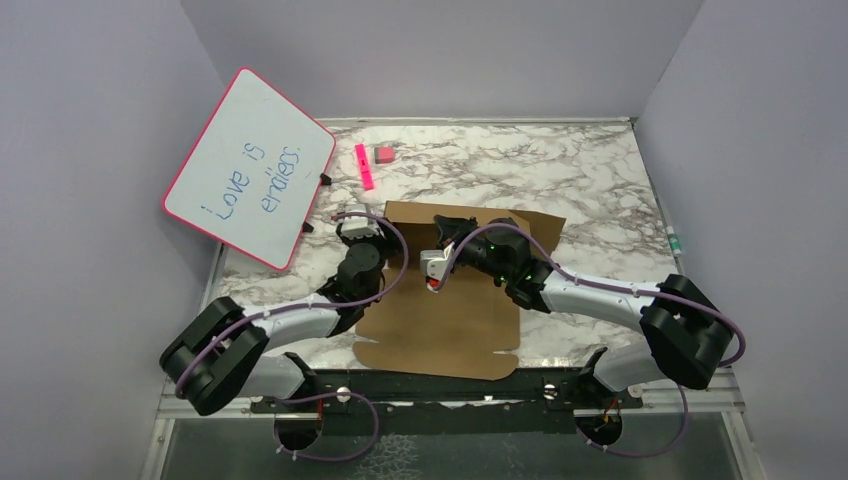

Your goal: Fold the paper box

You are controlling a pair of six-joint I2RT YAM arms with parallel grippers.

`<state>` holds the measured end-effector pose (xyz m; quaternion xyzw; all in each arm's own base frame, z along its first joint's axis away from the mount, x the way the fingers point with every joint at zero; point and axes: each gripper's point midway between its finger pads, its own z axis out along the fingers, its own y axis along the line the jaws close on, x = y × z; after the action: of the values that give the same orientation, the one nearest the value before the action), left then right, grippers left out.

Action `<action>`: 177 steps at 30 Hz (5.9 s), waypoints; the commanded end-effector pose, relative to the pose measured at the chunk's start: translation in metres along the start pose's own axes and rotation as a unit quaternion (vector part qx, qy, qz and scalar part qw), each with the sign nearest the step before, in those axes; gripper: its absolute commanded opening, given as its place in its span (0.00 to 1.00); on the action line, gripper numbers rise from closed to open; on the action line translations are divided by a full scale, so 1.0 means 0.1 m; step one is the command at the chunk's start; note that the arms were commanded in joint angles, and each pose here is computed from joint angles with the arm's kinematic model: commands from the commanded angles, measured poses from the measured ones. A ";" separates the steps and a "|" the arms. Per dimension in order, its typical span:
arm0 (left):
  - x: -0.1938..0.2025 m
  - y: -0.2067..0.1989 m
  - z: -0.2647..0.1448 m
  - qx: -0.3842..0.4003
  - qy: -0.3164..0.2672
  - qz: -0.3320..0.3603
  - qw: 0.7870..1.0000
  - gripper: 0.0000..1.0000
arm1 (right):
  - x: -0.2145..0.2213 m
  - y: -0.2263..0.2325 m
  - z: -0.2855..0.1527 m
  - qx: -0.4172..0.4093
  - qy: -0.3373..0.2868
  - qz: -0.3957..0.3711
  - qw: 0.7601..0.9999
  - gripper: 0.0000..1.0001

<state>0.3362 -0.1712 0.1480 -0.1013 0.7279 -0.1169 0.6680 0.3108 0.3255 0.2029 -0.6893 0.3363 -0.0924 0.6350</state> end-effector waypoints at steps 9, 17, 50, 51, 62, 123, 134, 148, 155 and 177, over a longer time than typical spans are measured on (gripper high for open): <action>-0.02 0.03 -0.46 0.044 0.095 -0.014 0.994 0.67 | 0.02 0.11 -0.07 -0.026 0.013 0.050 0.998 0.17; -0.45 0.01 -0.70 0.048 0.118 -0.017 0.992 0.75 | -0.08 -0.10 -0.27 -0.019 0.018 0.119 0.992 0.35; -0.59 -0.28 -0.09 0.163 0.211 -0.119 0.956 0.69 | 0.43 -0.34 -1.11 0.216 0.222 0.677 0.668 0.62; -0.58 -0.27 -0.09 0.163 0.213 -0.119 0.956 0.67 | 0.46 -0.34 -1.11 0.219 0.220 0.680 0.664 0.62; -0.42 -0.17 -0.07 0.154 0.220 -0.143 0.953 0.48 | 0.63 -0.10 -1.08 0.219 0.211 0.728 0.614 0.52; -0.13 0.31 -0.32 0.060 0.235 -0.121 0.963 0.11 | 0.54 -0.24 -0.82 0.204 0.110 0.782 0.579 0.51; -0.83 0.09 -0.27 0.093 0.210 -0.053 0.972 0.47 | 0.65 -0.42 -1.10 0.245 0.108 0.739 0.618 0.65; -1.01 -0.52 -0.52 0.167 0.195 -0.047 0.965 0.57 | 1.29 -0.47 -1.48 0.286 0.132 0.682 0.660 0.76; -0.88 -0.96 -0.69 0.200 0.189 -0.026 0.961 0.58 | 1.61 -0.43 -1.61 0.269 0.128 0.680 0.670 0.83; 0.12 -1.49 -0.95 0.267 0.197 0.052 0.942 0.62 | 1.65 0.08 -1.37 0.125 0.120 0.656 0.735 0.57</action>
<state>0.2325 -0.3067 0.1860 0.1518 0.8123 -0.2852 0.4856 0.3594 0.1112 0.1641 -0.1529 0.7798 0.2129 0.5684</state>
